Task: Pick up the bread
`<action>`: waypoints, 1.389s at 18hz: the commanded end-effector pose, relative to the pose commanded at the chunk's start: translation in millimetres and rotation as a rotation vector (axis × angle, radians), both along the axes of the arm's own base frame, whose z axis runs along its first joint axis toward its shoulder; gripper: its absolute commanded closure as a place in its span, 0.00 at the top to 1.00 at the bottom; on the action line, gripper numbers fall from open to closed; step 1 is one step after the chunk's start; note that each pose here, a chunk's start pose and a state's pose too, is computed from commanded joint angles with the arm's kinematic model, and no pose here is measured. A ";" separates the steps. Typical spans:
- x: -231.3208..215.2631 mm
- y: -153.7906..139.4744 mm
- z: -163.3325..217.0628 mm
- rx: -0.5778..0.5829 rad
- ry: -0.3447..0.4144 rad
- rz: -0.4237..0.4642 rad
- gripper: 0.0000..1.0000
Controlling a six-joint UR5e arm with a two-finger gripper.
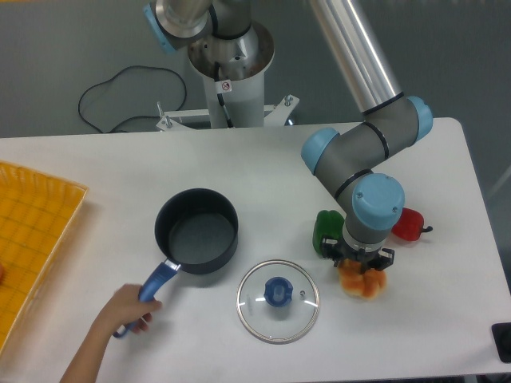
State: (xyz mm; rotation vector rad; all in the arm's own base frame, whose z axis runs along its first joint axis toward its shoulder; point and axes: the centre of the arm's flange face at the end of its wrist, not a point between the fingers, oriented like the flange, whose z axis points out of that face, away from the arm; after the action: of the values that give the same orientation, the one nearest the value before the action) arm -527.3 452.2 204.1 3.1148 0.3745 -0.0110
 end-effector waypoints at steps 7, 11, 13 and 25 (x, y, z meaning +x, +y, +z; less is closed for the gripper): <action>0.6 0.8 -1.0 -0.001 -0.001 0.024 0.24; 0.7 0.8 0.0 0.000 0.000 0.029 0.20; 1.1 0.8 5.2 0.005 0.006 0.029 0.19; 11.9 -8.6 82.9 0.068 0.049 0.008 0.19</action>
State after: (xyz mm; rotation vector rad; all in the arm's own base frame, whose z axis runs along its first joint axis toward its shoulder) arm -515.4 443.6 287.0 3.1856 0.3963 -0.0770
